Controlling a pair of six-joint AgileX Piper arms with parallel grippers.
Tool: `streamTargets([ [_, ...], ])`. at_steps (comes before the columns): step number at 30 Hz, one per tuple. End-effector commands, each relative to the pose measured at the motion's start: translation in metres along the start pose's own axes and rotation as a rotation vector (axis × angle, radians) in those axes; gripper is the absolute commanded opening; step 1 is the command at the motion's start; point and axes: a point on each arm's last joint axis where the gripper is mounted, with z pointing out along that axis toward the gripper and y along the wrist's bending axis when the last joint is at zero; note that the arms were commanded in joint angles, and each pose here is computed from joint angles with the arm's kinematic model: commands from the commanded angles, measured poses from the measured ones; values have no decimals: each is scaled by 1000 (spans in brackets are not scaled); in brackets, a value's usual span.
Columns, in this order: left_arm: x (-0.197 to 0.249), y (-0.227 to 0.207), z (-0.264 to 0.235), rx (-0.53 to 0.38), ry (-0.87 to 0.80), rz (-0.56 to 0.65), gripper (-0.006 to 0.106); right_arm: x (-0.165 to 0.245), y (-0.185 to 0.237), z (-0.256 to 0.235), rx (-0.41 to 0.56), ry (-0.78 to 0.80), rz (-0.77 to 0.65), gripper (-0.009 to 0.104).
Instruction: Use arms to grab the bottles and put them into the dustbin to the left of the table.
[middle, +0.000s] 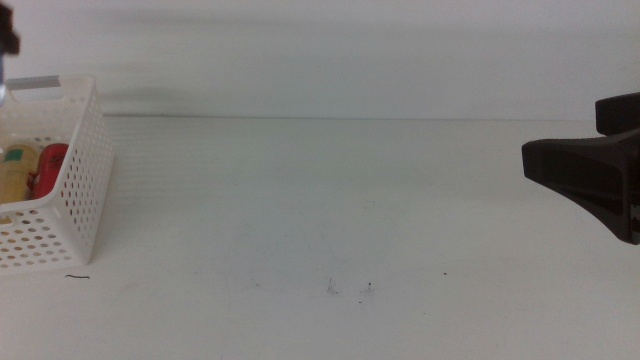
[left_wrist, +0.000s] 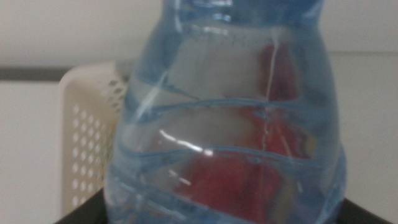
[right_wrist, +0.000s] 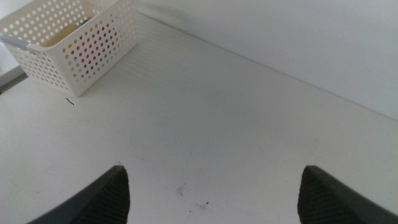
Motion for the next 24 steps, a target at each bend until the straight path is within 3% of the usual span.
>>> streamTargets([
  [1, -3, 10, 6, -11, -26, -12, 21, -3, 0, -3, 0, -20, -7, 93],
  [15, 31, 40, 102, -6, 180, -71, 25, -3, 0, -3, 0, -20, -7, 93],
  [19, 40, 41, 115, 8, 227, -79, 39, -3, 0, -3, 0, -20, -7, 93],
  [24, 43, 41, 120, 19, 249, -85, 72, -3, 0, -3, 0, -20, -7, 93],
])
